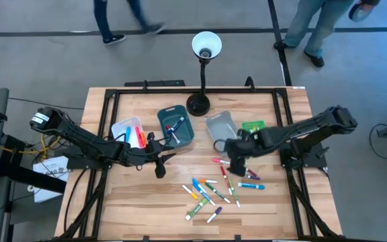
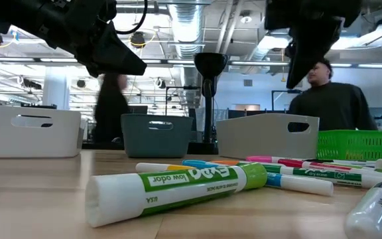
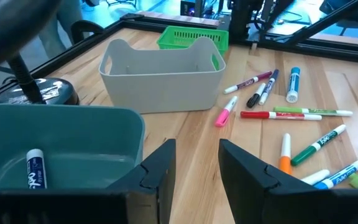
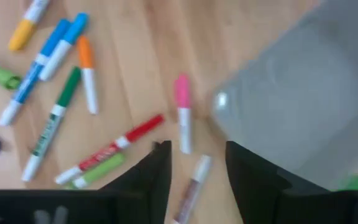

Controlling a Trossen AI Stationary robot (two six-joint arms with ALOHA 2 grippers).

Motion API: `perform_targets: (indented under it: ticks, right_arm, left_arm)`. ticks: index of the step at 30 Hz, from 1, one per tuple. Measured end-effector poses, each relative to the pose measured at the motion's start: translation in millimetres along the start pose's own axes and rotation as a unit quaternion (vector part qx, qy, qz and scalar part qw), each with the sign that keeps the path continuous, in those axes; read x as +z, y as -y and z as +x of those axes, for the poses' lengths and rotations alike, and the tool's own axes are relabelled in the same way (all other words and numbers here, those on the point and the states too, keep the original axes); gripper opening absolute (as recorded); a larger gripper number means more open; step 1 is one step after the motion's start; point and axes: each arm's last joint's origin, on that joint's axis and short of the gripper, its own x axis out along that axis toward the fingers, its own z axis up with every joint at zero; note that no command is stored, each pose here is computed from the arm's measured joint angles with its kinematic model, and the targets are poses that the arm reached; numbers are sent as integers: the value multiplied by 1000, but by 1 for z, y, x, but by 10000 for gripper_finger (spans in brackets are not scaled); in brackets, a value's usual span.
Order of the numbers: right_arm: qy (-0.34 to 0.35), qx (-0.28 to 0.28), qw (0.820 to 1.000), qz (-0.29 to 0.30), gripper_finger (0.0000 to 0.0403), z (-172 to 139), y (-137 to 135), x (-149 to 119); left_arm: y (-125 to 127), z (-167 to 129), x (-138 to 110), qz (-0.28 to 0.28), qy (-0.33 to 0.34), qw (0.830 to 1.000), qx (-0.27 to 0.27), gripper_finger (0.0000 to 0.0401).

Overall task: Pick & Place Markers
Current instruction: Put the orange highlighter pen into the green bin

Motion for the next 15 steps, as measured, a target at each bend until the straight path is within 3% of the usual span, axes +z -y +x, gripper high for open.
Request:
perform_targets:
  ticks: [7, 15]
  right_arm:
    - [-73, -21, 997, -29, 179, 47, -28, -7]
    - [-103, -80, 991, 0, 172, 81, -43, -15]
  left_arm:
    - [0, 0, 1, -2, 2, 1000, 0, 118]
    - [0, 0, 1, -2, 3, 1000, 0, 118]
